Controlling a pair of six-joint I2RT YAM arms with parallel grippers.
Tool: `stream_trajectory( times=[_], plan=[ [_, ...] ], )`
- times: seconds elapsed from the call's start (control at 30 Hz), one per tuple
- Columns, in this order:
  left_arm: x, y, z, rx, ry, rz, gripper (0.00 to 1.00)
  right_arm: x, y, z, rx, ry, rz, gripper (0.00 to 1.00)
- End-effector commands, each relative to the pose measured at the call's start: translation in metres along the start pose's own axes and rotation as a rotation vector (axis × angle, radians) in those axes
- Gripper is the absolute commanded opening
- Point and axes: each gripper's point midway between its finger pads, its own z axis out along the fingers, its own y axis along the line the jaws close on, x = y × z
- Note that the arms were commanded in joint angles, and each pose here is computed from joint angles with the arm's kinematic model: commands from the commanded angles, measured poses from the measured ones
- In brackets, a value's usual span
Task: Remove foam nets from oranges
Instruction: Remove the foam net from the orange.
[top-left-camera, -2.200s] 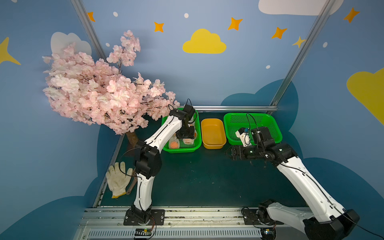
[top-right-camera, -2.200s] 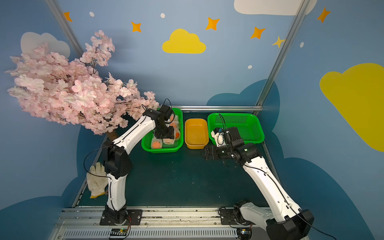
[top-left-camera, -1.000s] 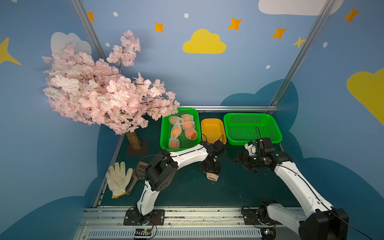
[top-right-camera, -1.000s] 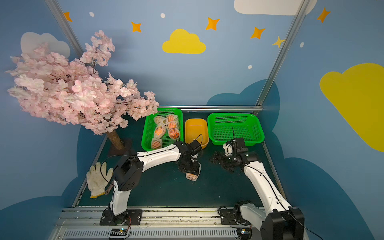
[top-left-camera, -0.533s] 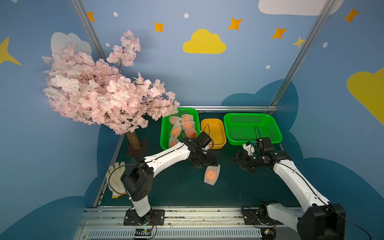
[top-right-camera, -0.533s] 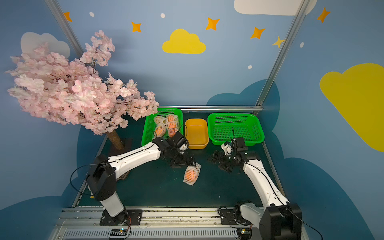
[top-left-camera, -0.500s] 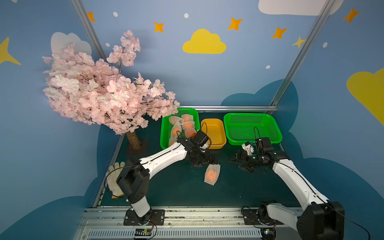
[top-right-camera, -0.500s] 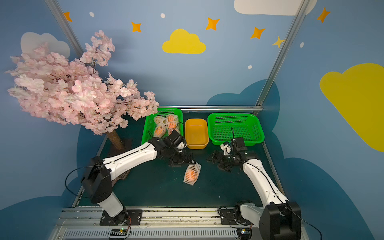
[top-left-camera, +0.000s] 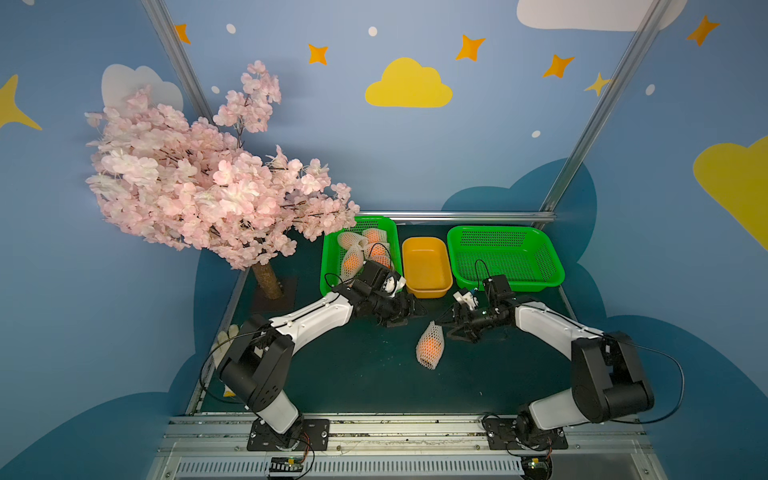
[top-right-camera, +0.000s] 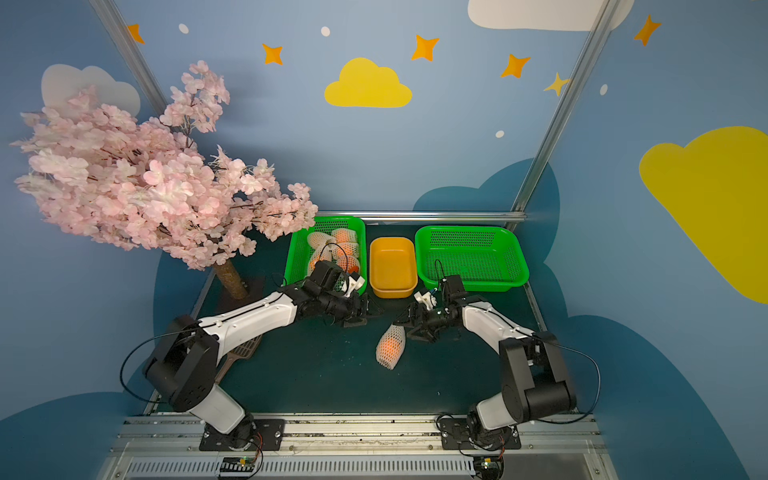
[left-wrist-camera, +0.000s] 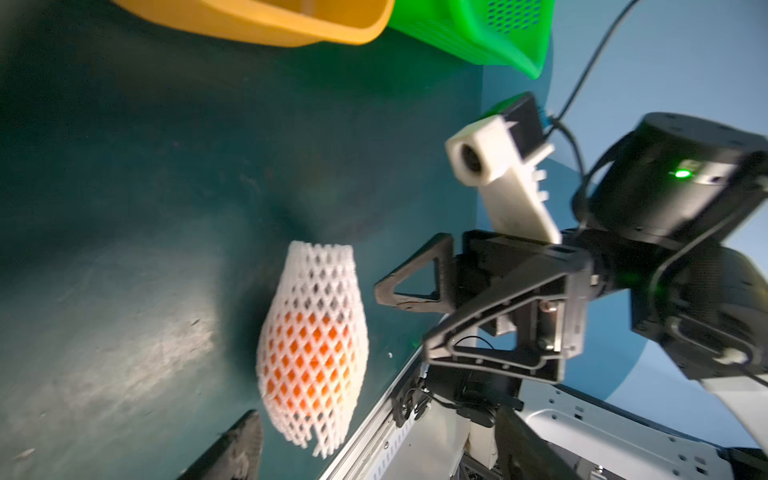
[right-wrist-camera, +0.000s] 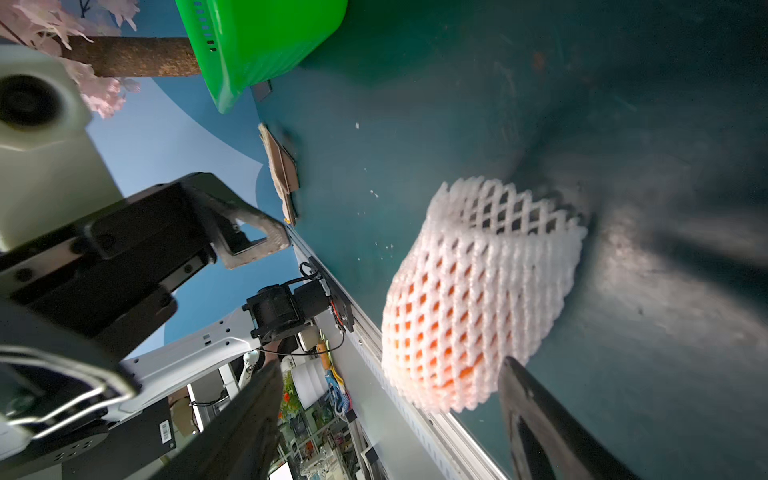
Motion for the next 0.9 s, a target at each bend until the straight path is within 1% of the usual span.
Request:
stream_trajectory(
  times=[0.0,0.17,0.3,0.47,0.63,0.67,0.73,0.8,0.87],
  plan=[
    [-0.002,-0.002,0.003,0.051,0.016,0.059,0.84,0.001,0.000,0.007,0.017,0.026,-0.001,0.79],
    [0.004,0.013,0.005,0.020,0.024,0.053,0.82,0.008,-0.013,0.016,0.142,0.097,0.012,0.77],
    [0.008,0.021,0.005,0.008,0.021,0.059,0.81,0.007,-0.018,0.022,0.174,0.121,0.028,0.74],
    [0.012,0.028,0.007,0.007,0.029,0.077,0.81,0.003,-0.027,0.028,0.220,0.146,0.042,0.64],
    [0.018,0.039,0.009,-0.015,0.040,0.093,0.81,-0.002,-0.031,0.032,0.245,0.158,0.044,0.48],
    [0.019,0.042,0.009,-0.025,0.038,0.099,0.81,-0.003,-0.031,0.032,0.246,0.158,0.041,0.42],
    [0.020,0.048,0.011,-0.046,0.036,0.105,0.81,-0.006,-0.027,0.033,0.233,0.157,0.024,0.27],
    [0.019,0.049,0.012,-0.042,0.033,0.114,0.81,-0.009,-0.022,0.032,0.222,0.143,0.001,0.13],
    [0.016,0.047,0.013,-0.032,0.030,0.122,0.81,-0.012,-0.013,0.028,0.209,0.120,-0.041,0.03]
  ],
)
